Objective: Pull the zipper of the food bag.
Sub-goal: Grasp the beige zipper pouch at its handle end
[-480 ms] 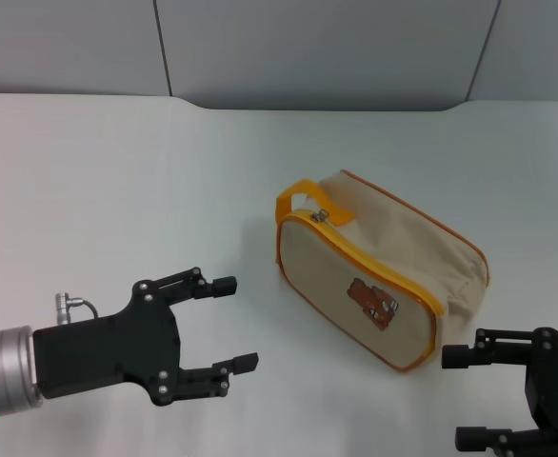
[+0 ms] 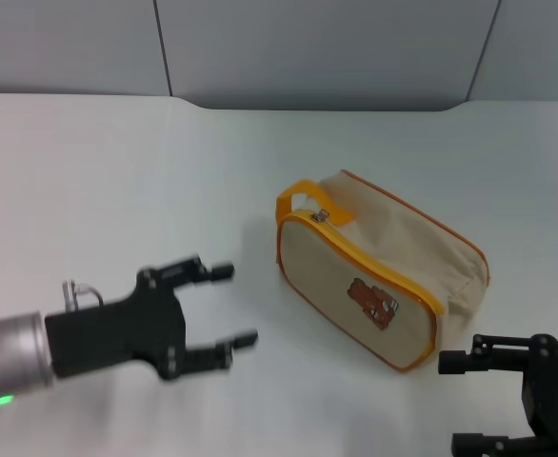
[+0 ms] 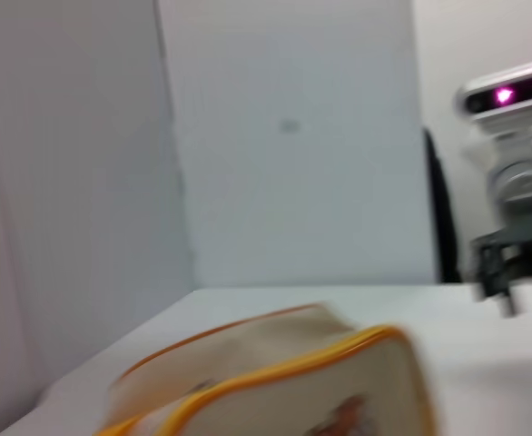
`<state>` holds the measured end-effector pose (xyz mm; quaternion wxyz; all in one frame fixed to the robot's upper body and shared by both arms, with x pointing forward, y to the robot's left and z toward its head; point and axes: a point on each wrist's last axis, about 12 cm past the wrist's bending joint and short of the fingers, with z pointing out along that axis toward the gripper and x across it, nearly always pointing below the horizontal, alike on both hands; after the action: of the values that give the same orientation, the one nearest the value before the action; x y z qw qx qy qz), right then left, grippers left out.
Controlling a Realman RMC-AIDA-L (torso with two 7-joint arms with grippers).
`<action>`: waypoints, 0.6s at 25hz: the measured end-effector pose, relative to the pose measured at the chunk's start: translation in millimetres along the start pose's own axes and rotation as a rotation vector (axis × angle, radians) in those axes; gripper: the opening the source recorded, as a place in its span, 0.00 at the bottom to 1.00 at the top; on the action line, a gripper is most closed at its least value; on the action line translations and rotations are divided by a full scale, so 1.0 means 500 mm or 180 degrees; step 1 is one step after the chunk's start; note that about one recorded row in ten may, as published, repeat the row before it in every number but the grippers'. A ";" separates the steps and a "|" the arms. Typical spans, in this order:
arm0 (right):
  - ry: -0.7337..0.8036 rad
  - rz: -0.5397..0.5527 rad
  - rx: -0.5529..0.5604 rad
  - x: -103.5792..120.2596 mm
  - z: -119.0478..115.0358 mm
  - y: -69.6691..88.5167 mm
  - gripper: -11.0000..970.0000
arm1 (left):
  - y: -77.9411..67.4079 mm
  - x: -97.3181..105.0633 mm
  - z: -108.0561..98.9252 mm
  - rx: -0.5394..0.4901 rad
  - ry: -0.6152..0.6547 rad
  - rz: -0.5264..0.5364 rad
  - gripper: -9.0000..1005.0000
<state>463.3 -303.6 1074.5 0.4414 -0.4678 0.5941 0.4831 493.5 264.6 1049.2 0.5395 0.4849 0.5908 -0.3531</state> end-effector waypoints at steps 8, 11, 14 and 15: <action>-0.0030 0.0017 0.0046 0.012 -0.004 0.013 0.76 | 0.096 0.025 0.103 -0.0675 0.0653 0.0204 0.80; -0.0039 0.0030 0.0054 0.014 -0.002 0.015 0.76 | 0.099 0.016 0.124 -0.0597 0.0616 0.0274 0.80; -0.0034 0.0048 0.0078 0.019 -0.003 0.019 0.75 | 0.102 0.003 0.151 -0.0489 0.0567 0.0301 0.80; -0.0034 0.0048 0.0078 0.019 -0.003 0.019 0.75 | 0.101 0.002 0.158 -0.0462 0.0567 0.0310 0.80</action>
<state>452.5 -305.4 1067.1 0.4466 -0.4553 0.6012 0.4815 565.2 204.8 1040.4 0.5351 0.5021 0.6362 -0.2383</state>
